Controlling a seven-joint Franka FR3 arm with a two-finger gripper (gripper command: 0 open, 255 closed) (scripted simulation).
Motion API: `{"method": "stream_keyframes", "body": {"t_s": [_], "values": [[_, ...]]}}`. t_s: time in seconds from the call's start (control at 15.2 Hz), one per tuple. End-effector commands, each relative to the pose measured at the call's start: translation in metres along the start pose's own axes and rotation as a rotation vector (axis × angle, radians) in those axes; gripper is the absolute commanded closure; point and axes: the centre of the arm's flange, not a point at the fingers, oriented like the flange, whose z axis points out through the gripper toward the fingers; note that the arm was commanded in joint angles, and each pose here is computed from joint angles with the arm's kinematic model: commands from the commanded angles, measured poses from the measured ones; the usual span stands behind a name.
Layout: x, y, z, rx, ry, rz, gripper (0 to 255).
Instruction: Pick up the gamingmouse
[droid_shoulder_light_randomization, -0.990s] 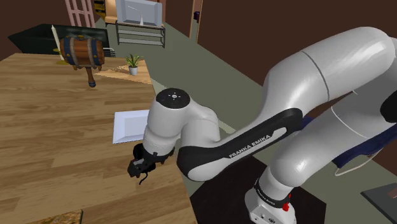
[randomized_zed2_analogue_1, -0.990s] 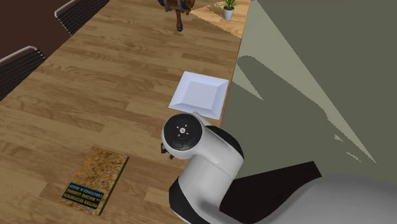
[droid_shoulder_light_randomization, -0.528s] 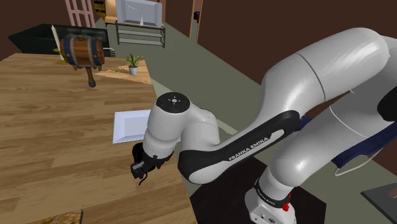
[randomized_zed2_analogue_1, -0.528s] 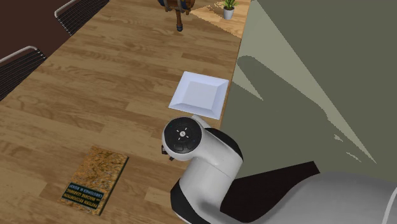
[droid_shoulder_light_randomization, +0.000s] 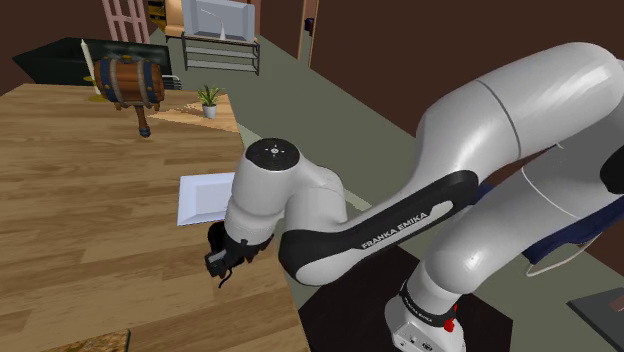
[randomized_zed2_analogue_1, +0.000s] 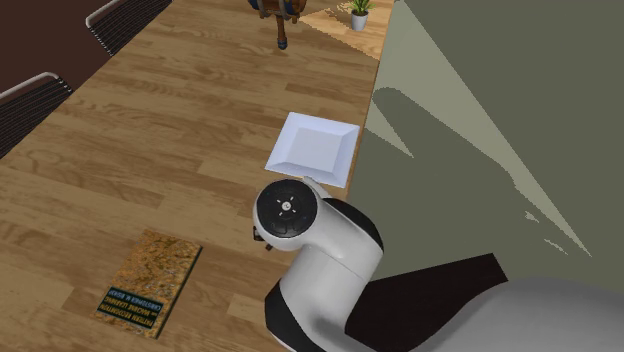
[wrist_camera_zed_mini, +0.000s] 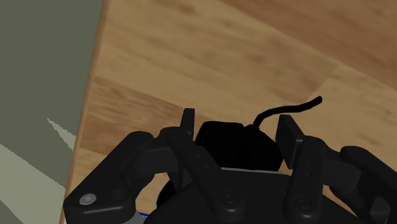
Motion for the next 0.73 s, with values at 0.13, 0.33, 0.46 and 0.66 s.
{"method": "stream_keyframes", "body": {"t_s": [0.13,0.33,0.46,0.66], "values": [[0.006,0.0,-0.02,0.0,0.0,0.0,255],[0.01,-0.001,-0.035,0.0,0.0,0.0,255],[0.013,-0.001,-0.045,0.0,0.0,0.0,255],[0.017,-0.002,-0.06,0.0,0.0,0.0,255]]}}
